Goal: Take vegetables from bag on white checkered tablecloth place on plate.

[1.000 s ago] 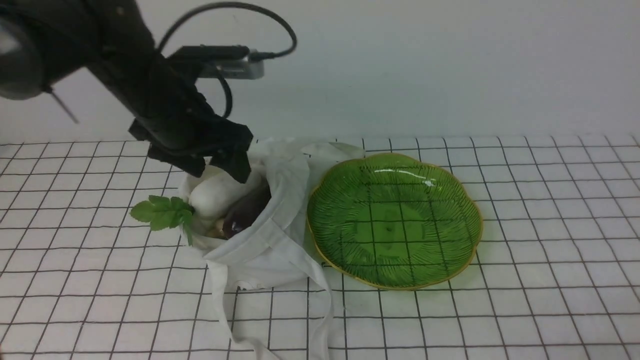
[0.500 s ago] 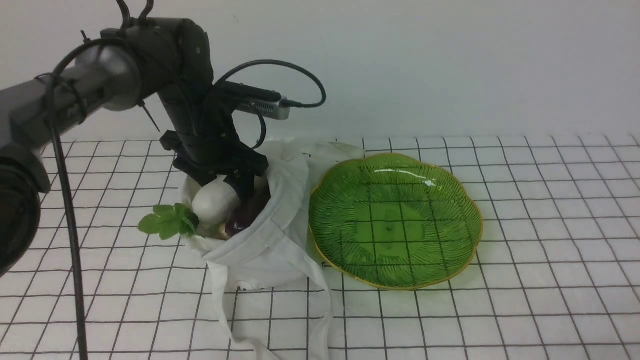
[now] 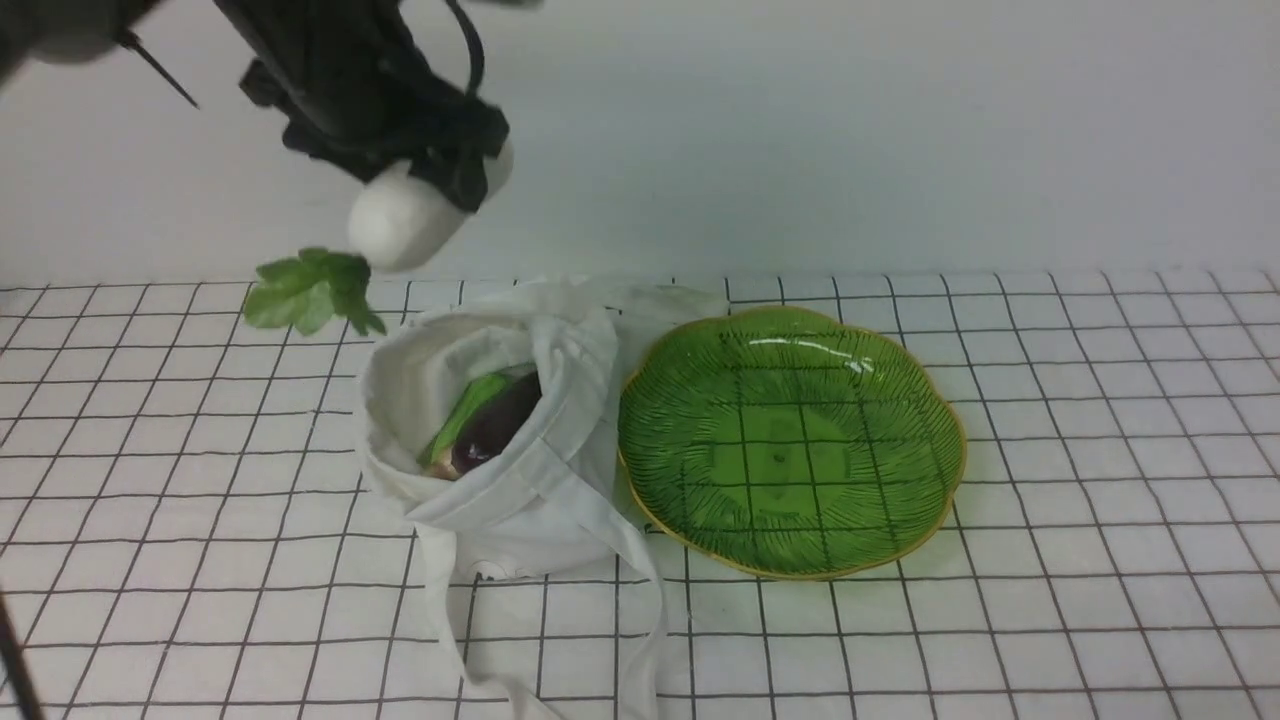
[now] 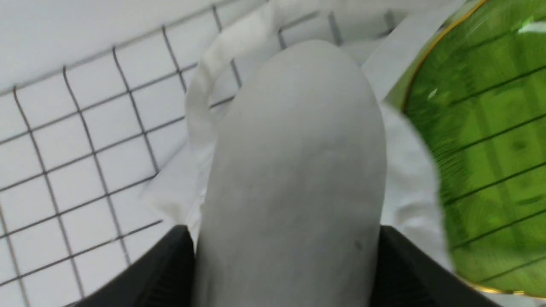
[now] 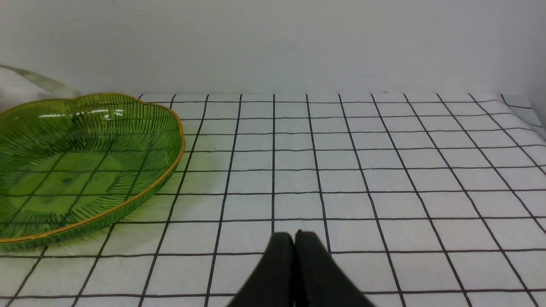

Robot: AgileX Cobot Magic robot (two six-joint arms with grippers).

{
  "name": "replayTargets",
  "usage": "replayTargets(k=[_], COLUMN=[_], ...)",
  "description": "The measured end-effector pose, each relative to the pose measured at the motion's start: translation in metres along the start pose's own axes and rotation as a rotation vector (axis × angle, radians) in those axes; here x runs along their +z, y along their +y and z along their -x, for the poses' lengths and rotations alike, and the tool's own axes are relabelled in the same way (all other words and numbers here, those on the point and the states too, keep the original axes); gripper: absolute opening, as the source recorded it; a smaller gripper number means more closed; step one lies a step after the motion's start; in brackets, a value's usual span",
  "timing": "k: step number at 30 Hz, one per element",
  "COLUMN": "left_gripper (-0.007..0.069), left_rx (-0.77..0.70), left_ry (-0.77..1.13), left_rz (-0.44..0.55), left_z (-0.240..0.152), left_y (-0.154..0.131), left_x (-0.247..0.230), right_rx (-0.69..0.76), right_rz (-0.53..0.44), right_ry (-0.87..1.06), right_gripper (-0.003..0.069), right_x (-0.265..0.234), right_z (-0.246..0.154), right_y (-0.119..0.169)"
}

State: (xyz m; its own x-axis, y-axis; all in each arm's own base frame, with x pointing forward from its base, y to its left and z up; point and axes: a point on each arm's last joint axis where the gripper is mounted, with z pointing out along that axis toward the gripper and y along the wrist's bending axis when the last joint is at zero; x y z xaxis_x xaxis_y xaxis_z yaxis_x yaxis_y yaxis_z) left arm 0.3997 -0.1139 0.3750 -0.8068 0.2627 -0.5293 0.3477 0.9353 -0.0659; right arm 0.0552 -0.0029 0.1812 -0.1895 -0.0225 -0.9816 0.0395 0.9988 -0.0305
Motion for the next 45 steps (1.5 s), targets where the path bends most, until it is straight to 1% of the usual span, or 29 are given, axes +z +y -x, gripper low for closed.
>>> replayTargets(k=[1,2,4,5,7,8,9,10,12,16,19,23,26,29,31,33,34,35,36,37,38,39,41,42,43,44,45], left_gripper=[0.0461,0.0461,0.0461,0.0461,0.0461,0.0461,0.0461,0.0461,0.0461,0.0461,0.0469,0.0522,0.0541,0.0538,0.0524,0.0498,0.0462,0.0462,0.0388,0.0365,0.0315,0.02,0.0081,0.0034,0.0034,0.0008,0.0001], left_rx=[-0.001,-0.023,-0.033,-0.03,-0.01,0.014,0.012,0.042,0.069,0.106,0.112,0.107,0.095,0.097,0.113,0.137,0.152,0.156,0.177,0.19,0.204,0.22,0.233,0.23,0.231,0.228,0.228], left_ry=[-0.003,-0.022,-0.016,0.008,0.051,0.085,0.089,0.118,0.141,0.145,0.135,0.143,0.144,0.146,0.148,0.144,0.139,0.139,0.125,0.099,0.066,0.014,-0.054,-0.092,-0.09,-0.114,-0.118], left_rz=[0.0,-0.078,-0.162,-0.205,-0.248,-0.273,-0.273,-0.289,-0.296,-0.293,-0.282,-0.275,-0.272,-0.273,-0.275,-0.263,-0.25,-0.247,-0.225,-0.207,-0.189,-0.159,-0.111,-0.101,-0.101,-0.102,-0.103], left_z=[0.0,0.001,0.002,0.001,0.0,-0.003,-0.003,-0.006,-0.012,-0.022,-0.028,-0.033,-0.031,-0.027,-0.018,-0.011,-0.006,-0.005,0.002,0.007,0.013,0.02,0.027,0.029,0.028,0.026,0.022], left_y=[0.0,-0.01,-0.024,-0.036,-0.054,-0.072,-0.072,-0.093,-0.113,-0.141,-0.148,-0.15,-0.15,-0.15,-0.151,-0.151,-0.15,-0.15,-0.148,-0.146,-0.145,-0.142,-0.135,-0.132,-0.132,-0.129,-0.128], left_x=[-0.002,-0.008,-0.005,0.004,0.022,0.039,0.042,0.068,0.098,0.15,0.177,0.194,0.193,0.187,0.17,0.155,0.143,0.142,0.124,0.114,0.1,0.08,0.049,0.027,0.027,0.006,-0.005], right_rx=[0.0,0.0,0.0,0.0,0.0,0.0,0.0,0.0,0.0,0.0,0.0,0.0,0.0,0.0,0.0,0.0,0.0,0.0,0.0,0.0,0.0,0.0,0.0,0.0,0.0,0.0,0.0], right_rz=[0.0,0.0,0.0,0.0,0.0,0.0,0.0,0.0,0.0,0.0,0.0,0.0,0.0,0.0,0.0,0.0,0.0,0.0,0.0,0.0,0.0,0.0,0.0,0.0,0.0,0.0,0.0], right_ry=[0.0,0.0,0.0,0.0,0.0,0.0,0.0,0.0,0.0,0.0,0.0,0.0,0.0,0.0,0.0,0.0,0.0,0.0,0.0,0.0,0.0,0.0,0.0,0.0,0.0,0.0,0.0], right_gripper=[-0.0018,-0.0018,-0.0018,-0.0018,-0.0018,-0.0018,-0.0018,-0.0018,-0.0018,-0.0018,-0.0018,-0.0018,-0.0018,-0.0018,-0.0018,-0.0018,-0.0018,-0.0018,-0.0018,-0.0018,-0.0018,-0.0018,-0.0018,-0.0018,-0.0018,-0.0018,-0.0018], right_x=[0.0,0.0,0.0,0.0,0.0,0.0,0.0,0.0,0.0,0.0,0.0,0.0,0.0,0.0,0.0,0.0,0.0,0.0,0.0,0.0,0.0,0.0,0.0,0.0,0.0,0.0,0.0], right_z=[0.0,0.0,0.0,0.0,0.0,0.0,0.0,0.0,0.0,0.0,0.0,0.0,0.0,0.0,0.0,0.0,0.0,0.0,0.0,0.0,0.0,0.0,0.0,0.0,0.0,0.0,0.0], right_y=[0.0,0.0,0.0,0.0,0.0,0.0,0.0,0.0,0.0,0.0,0.0,0.0,0.0,0.0,0.0,0.0,0.0,0.0,0.0,0.0,0.0,0.0,0.0,0.0,0.0,0.0,0.0])
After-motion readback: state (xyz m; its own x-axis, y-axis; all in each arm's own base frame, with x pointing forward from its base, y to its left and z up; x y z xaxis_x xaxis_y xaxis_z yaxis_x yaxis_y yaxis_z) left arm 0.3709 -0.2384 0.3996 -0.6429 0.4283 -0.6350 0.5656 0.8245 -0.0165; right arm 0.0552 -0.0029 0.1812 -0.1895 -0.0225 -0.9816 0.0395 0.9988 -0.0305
